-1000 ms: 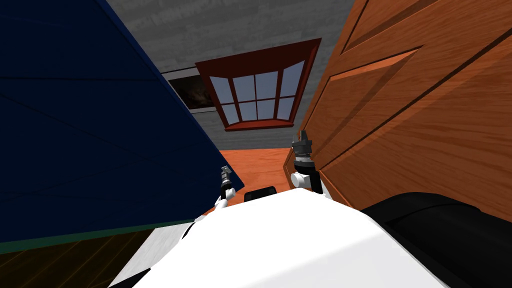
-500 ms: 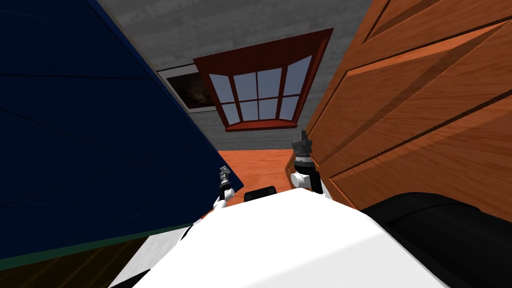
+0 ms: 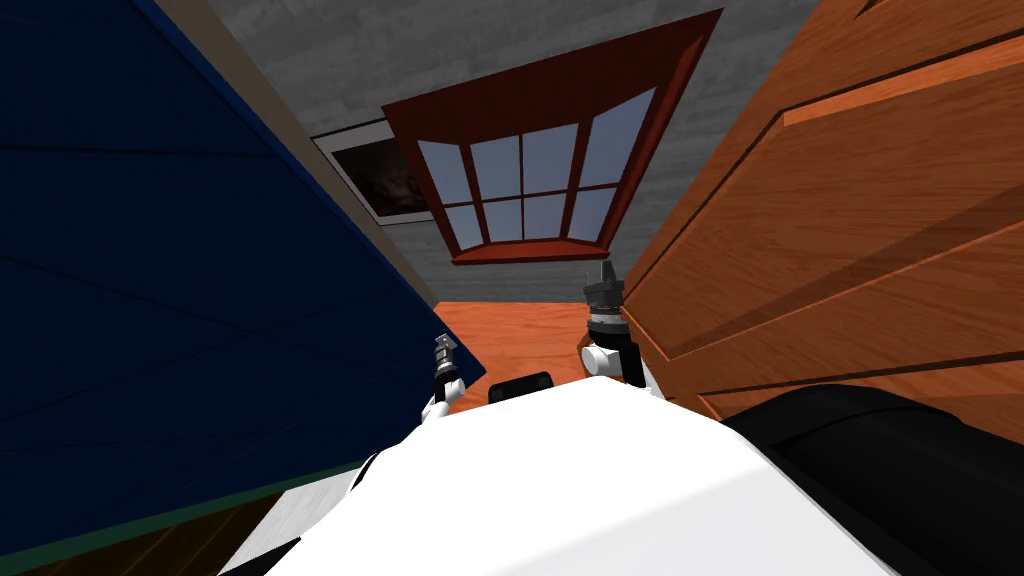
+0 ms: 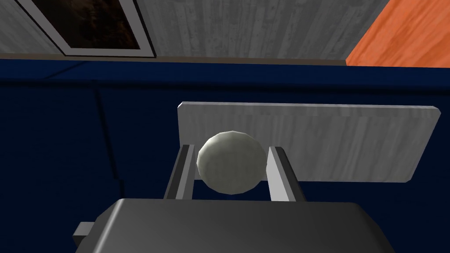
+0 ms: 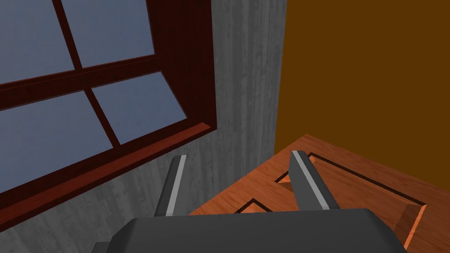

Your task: Push the door open

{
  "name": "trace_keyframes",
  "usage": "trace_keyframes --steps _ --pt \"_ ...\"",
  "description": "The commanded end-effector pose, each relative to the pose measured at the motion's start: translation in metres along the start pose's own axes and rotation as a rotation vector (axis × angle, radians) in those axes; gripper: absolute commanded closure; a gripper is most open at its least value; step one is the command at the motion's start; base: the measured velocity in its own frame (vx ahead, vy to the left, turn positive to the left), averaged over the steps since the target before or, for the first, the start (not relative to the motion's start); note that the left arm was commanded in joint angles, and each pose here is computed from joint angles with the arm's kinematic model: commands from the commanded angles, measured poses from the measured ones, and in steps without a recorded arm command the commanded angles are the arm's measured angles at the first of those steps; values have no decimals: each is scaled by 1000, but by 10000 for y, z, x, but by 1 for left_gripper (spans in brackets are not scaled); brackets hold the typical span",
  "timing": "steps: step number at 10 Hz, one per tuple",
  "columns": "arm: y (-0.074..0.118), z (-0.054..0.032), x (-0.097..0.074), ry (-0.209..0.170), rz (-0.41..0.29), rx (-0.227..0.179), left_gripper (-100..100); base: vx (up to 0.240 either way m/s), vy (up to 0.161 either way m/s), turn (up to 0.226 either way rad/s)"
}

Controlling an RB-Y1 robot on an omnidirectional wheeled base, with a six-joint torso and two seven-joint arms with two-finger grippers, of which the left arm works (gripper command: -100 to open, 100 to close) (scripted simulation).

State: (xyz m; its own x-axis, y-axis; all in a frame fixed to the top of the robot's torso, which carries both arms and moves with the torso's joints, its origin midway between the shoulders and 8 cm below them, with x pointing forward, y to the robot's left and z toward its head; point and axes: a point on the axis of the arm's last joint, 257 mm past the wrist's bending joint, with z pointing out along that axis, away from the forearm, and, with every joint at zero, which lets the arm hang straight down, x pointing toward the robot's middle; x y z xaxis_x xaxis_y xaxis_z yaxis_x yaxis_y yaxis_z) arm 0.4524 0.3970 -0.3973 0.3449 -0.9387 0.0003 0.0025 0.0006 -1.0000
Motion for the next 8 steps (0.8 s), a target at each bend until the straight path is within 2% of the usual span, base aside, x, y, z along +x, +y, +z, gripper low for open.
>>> trace_keyframes --steps 1,3,4,5,6,7,8 --pt "1 -10 -183 -21 4 -4 100 177 -18 103" --pt "5 -19 -322 -37 4 -5 100 237 -42 126" --pt "5 -19 -322 -37 4 -5 100 143 -29 70" --pt "97 -71 -348 -41 10 -28 100 44 3 1" --pt "5 -19 -322 -37 4 -5 100 -14 8 -17" --pt "5 -29 -463 -52 4 -6 100 106 -36 138" --pt "5 -29 -463 -52 4 -6 100 150 -41 107"
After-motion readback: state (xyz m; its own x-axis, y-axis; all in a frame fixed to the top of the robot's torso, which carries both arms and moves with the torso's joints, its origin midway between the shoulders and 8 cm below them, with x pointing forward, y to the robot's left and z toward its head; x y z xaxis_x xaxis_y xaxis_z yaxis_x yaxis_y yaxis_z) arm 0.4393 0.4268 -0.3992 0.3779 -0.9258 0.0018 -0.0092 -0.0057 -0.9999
